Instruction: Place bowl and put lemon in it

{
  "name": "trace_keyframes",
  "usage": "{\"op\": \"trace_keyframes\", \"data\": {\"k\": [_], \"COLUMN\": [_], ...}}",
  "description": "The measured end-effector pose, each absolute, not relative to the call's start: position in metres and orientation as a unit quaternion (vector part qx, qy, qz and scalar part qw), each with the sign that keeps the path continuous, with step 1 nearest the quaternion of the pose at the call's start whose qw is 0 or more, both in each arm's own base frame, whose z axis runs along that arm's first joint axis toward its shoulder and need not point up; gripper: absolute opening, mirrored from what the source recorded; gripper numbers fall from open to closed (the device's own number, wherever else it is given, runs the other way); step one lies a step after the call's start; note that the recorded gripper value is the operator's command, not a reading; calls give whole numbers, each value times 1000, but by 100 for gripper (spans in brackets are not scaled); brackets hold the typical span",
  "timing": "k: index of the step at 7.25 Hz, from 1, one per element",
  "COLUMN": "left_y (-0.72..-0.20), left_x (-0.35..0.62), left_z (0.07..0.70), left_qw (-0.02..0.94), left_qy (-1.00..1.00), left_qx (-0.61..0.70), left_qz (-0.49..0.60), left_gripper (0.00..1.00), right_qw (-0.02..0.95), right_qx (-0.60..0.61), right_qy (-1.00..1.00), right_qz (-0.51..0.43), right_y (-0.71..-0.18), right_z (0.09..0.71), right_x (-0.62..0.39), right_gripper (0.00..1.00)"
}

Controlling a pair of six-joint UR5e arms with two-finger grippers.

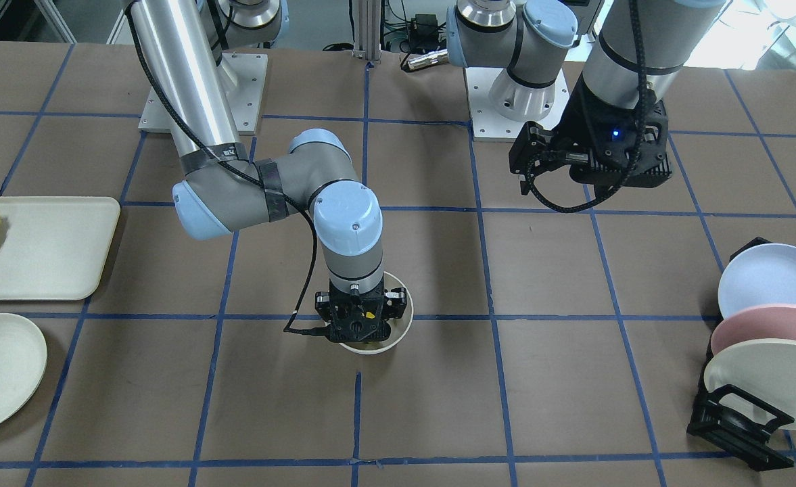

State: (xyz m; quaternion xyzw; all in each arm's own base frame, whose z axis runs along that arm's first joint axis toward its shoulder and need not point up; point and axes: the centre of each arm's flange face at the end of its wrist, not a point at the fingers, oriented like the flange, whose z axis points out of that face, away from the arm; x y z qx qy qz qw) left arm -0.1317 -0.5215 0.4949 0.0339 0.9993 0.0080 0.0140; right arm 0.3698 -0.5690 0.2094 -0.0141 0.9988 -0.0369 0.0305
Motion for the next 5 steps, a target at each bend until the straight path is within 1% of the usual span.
{"op": "trace_keyframes", "data": {"k": [2,3,5], "left_y": [-521,-522,-524], "left_x": [-132,-132,-132], "left_z": [495,493,488], "left_qw": [14,14,14], "left_qy": [999,999,999], "left_qx": [34,34,34], "left_qz": [8,9,14], "left_gripper": [100,100,100], "right_qw": [31,31,19], "right_qx": [-14,-13,-2], "right_qy": [998,998,998], "right_qz": [-46,-54,-54], "right_y": [-567,-566,-562], "right_z": [221,237,293], "right_x": [371,369,339], "right_gripper": [100,100,100]}}
